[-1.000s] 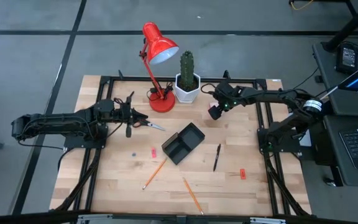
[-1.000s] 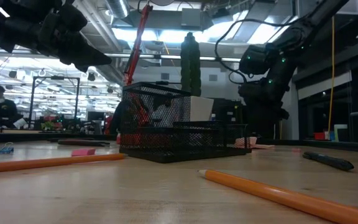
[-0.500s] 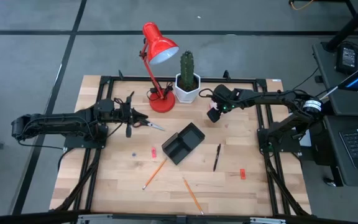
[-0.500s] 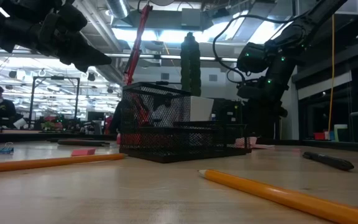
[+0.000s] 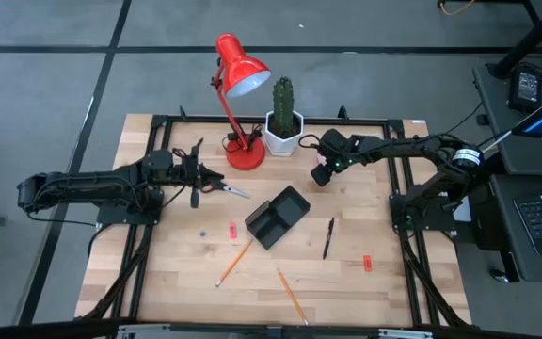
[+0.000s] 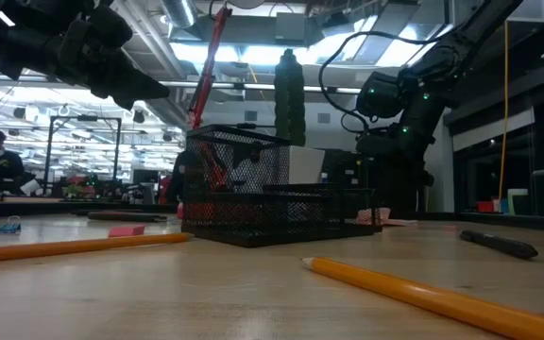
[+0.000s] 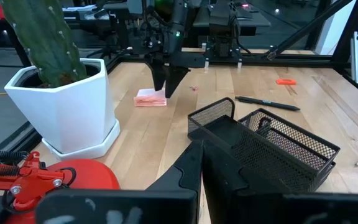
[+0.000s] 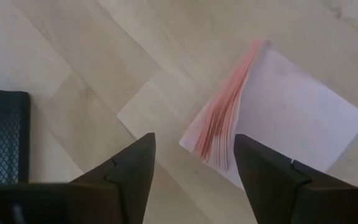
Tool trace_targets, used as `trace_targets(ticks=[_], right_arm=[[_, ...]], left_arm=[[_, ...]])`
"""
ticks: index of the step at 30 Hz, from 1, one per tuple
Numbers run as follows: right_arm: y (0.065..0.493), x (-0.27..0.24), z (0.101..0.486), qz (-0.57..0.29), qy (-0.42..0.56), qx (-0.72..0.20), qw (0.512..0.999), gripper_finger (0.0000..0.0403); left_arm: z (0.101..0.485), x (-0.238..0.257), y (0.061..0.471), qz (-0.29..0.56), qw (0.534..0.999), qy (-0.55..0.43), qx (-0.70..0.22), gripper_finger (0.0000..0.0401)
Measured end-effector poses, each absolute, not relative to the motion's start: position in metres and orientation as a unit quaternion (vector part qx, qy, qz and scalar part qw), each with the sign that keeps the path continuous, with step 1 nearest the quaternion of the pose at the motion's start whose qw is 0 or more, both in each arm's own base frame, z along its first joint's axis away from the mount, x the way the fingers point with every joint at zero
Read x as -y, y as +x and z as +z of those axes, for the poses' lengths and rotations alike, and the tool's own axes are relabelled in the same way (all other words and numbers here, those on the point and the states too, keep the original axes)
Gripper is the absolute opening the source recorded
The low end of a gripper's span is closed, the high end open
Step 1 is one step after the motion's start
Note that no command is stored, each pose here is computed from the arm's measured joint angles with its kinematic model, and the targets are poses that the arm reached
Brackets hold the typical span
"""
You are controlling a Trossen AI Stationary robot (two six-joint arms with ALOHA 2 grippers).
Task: Pick and place office supplies into organizer
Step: Put the pink sticky notes into the black desk organizer
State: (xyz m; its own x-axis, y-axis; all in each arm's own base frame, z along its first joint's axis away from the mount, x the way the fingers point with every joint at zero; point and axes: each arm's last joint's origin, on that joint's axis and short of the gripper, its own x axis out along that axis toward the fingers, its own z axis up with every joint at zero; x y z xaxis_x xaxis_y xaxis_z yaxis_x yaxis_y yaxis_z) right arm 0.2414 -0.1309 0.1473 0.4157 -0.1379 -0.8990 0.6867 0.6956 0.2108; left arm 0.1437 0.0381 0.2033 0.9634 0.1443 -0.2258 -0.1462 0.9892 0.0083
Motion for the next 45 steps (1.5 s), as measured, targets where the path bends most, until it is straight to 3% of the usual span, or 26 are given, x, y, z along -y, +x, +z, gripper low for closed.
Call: trace_targets(ticks=[17, 25, 45], right_arm=[[0.239, 0.132, 0.145, -0.286, 0.275, -0.484, 0.780, 0.0160], [0.245, 0.137, 0.131, -0.285, 0.276, -0.489, 0.777, 0.0160], [0.245, 0.137, 0.138, -0.280, 0.267, -0.472, 0.792, 0.0161]], left_arm=[[0.203, -0.038, 0.144, 0.073, 0.991, -0.004, -0.114, 0.0006], [0.203, -0.038, 0.144, 0.073, 0.991, -0.004, -0.114, 0.0006], [0.203, -0.038, 0.144, 0.073, 0.991, -0.004, -0.114, 0.0006]])
